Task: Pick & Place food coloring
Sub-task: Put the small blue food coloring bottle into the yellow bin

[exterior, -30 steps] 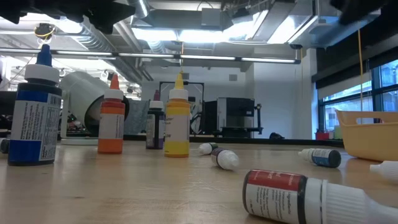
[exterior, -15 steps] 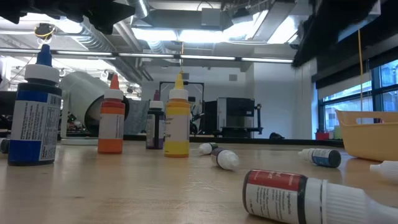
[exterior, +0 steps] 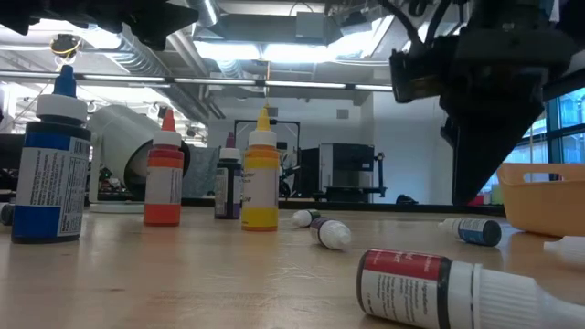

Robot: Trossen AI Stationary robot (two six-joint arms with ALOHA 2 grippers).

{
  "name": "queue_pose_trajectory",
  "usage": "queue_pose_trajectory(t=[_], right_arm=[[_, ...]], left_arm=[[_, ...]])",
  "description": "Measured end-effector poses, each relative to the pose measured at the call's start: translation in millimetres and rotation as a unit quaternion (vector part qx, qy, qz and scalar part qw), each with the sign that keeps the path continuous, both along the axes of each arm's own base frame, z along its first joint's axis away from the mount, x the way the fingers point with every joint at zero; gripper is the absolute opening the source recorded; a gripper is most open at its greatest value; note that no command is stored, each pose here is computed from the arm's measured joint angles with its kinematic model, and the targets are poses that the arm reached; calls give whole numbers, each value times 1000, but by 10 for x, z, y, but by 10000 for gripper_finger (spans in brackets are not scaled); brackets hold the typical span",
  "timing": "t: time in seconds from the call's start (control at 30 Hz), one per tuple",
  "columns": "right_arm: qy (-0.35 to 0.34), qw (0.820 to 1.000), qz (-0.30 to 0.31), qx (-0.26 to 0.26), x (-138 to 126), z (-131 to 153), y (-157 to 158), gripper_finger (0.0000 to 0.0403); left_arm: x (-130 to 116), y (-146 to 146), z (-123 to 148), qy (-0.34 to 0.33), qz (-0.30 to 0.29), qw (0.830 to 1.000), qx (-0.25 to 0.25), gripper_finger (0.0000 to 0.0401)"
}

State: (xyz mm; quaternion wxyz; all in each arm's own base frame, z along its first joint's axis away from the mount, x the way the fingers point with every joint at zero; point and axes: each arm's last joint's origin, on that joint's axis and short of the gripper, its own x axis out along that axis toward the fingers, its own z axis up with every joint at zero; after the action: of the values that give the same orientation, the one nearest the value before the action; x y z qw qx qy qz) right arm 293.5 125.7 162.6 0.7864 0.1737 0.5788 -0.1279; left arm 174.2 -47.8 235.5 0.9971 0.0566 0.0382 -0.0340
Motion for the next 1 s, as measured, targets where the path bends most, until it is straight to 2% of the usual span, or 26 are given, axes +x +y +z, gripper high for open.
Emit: queue_pose_trajectory(t=[0.47, 0.63, 0.9, 1.0], right_arm=[[25, 1000, 1, 5, 59, -220, 30, 183], [41, 999, 2, -3, 30, -230, 17, 152], [45, 999, 18, -9, 24, -231, 14, 80], [44, 999, 28, -12, 24, -231, 14, 71]], left_arm=[[0, 0, -1, 0, 0, 1000, 0, 230], [-1, 0, 0, 0, 0, 1000, 0, 228], [-1, 0, 0, 0, 0, 1000, 0, 230], [-1, 0, 0, 0, 0, 1000, 0, 230]])
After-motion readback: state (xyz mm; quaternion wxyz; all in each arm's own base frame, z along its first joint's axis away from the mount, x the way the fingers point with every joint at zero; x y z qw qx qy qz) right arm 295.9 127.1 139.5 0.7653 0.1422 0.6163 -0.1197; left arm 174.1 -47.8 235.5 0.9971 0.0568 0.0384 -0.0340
